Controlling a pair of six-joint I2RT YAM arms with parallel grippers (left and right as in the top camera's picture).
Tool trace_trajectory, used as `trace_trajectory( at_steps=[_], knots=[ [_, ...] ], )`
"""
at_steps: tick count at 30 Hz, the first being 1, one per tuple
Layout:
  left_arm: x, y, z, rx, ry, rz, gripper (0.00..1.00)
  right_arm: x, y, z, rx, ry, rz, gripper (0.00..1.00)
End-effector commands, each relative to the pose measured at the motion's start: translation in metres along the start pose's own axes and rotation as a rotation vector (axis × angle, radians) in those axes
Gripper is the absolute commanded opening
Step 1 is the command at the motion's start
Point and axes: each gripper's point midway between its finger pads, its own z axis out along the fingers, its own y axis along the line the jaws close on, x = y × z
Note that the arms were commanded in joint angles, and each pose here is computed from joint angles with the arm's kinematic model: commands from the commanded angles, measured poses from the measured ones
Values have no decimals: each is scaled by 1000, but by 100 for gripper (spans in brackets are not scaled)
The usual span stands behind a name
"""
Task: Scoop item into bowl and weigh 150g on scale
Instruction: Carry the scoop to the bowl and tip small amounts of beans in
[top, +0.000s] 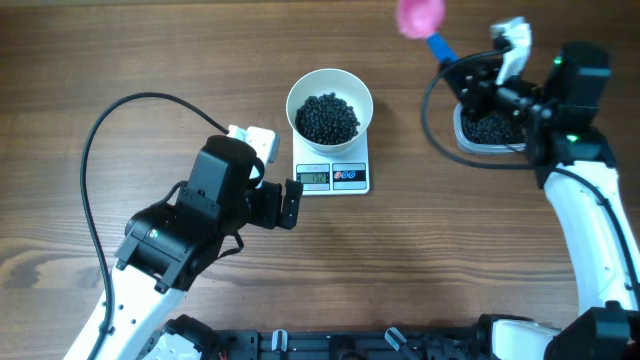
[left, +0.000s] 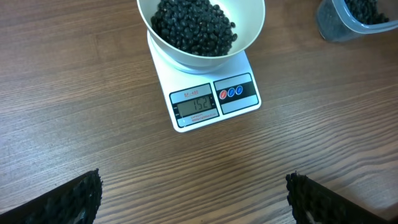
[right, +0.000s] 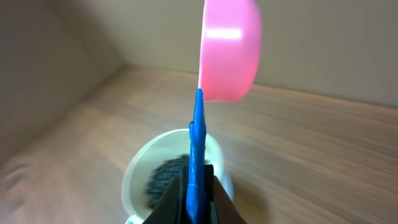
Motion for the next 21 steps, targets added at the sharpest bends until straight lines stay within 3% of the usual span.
trace_trajectory(
  at_steps=[1, 6, 12, 14, 21],
  knots=[
    [0, -2, -1, 7, -3, 18, 100, 9, 35, 18, -78, 48, -128, 4],
    [0, -2, -1, 7, -2, 18, 100, 55, 40, 49, 88, 247, -311, 4],
    [0, -2, -1, 7, -2, 18, 100, 91, 54, 82, 77, 355, -407, 4],
    [0, -2, -1, 7, -3, 18, 100, 101, 48, 88, 148, 399, -441, 4],
    [0, -2, -1, 7, -2, 18, 100, 119, 39, 90, 213, 482, -486, 4]
  ],
)
